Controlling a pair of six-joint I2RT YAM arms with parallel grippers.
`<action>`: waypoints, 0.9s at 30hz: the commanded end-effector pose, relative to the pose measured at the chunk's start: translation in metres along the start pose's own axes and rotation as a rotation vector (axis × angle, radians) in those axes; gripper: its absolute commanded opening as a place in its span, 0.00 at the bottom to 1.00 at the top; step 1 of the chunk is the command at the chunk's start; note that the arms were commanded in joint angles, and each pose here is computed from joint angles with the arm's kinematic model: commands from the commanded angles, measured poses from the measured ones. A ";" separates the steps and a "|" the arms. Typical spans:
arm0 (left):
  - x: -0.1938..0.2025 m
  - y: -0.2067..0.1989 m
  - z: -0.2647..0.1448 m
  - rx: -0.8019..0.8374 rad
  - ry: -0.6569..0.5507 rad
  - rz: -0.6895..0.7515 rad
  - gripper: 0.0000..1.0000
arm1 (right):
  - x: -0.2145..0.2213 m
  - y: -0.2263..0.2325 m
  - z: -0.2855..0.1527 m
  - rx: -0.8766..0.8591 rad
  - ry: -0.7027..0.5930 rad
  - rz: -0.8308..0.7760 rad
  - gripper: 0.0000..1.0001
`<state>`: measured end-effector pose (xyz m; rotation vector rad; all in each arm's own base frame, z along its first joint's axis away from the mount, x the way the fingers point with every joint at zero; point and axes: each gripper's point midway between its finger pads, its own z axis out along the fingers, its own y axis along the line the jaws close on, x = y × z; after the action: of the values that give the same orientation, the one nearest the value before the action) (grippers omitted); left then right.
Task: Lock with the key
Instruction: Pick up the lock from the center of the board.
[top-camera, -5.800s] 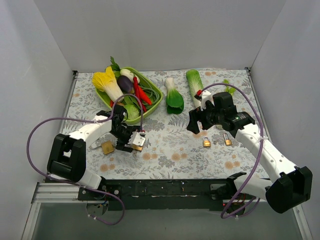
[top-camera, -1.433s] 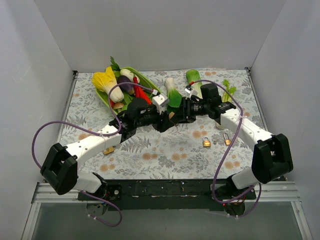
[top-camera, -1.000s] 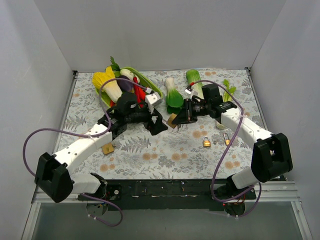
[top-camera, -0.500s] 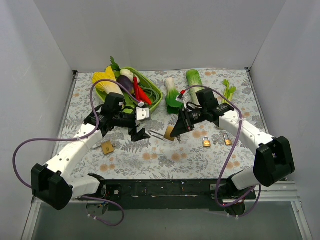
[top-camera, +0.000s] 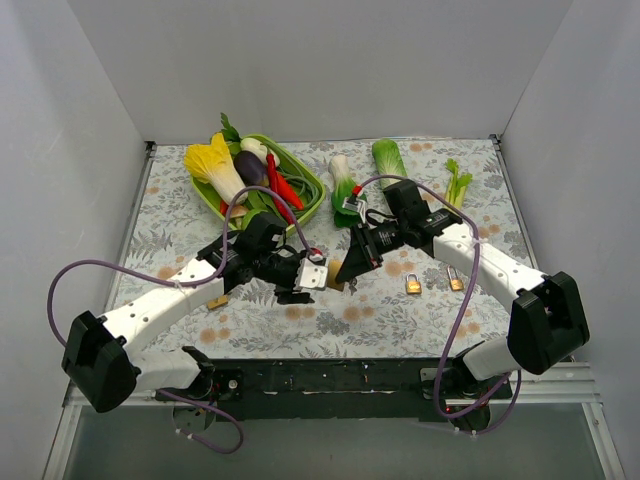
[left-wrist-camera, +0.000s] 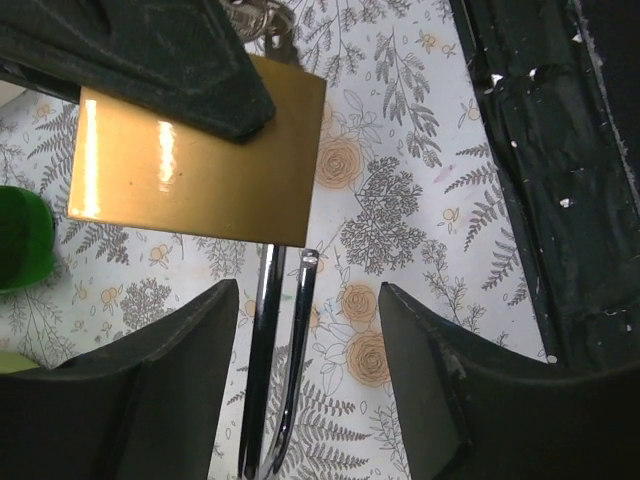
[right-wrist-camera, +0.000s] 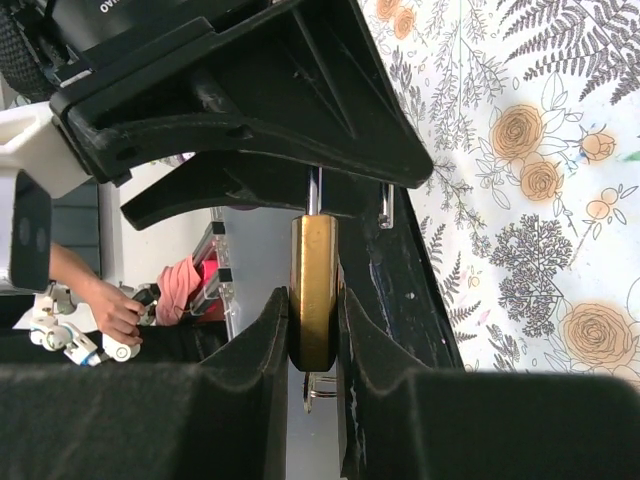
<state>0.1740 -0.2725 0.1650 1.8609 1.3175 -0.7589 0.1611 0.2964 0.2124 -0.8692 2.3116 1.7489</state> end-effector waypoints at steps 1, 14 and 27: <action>0.004 0.009 0.001 -0.038 0.038 0.044 0.54 | -0.004 0.030 -0.004 -0.094 -0.002 -0.070 0.01; -0.003 0.012 -0.001 -0.069 0.007 0.040 0.00 | -0.002 0.031 -0.003 -0.114 -0.002 -0.038 0.23; -0.019 0.009 -0.006 -0.062 -0.041 -0.088 0.00 | -0.055 0.002 -0.058 0.231 -0.142 -0.428 0.89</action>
<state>0.1783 -0.2681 0.1546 1.8124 1.4516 -0.7254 0.2118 0.2760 0.2259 -0.8420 2.2157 1.5247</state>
